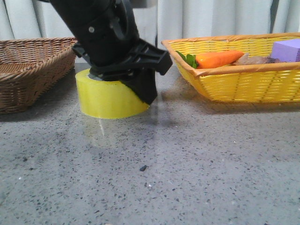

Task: Transfer tape with both arms
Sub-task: 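Lower the left gripper onto the tape roll and grasp its rim, then lift the tape roll with the left gripper toward the brown basket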

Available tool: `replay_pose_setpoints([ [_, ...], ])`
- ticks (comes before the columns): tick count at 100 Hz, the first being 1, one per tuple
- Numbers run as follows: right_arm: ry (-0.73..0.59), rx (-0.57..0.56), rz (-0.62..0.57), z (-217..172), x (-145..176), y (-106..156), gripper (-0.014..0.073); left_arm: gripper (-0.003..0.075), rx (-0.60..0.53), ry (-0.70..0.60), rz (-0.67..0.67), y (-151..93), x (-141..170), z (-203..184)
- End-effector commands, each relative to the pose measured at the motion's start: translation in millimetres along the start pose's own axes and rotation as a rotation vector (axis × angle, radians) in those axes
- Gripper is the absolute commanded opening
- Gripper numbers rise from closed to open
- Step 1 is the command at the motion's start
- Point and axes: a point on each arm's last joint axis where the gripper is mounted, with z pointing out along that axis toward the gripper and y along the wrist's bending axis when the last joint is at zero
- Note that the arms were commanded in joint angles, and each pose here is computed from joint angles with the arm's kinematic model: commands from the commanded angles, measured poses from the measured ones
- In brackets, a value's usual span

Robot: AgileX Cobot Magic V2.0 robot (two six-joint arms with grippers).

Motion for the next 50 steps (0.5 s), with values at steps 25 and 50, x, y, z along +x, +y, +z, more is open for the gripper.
replay_pose_setpoints([
  [25, -0.094, 0.003, -0.010, -6.1, -11.3, -1.2, -0.0074, 0.0203, 0.005, -0.104, -0.022, 2.2, -16.5, -18.9],
  [50, -0.075, 0.007, -0.010, -6.0, -9.5, -1.5, -0.0074, -0.0020, 0.007, -0.104, -0.029, 2.8, -16.5, -18.9],
])
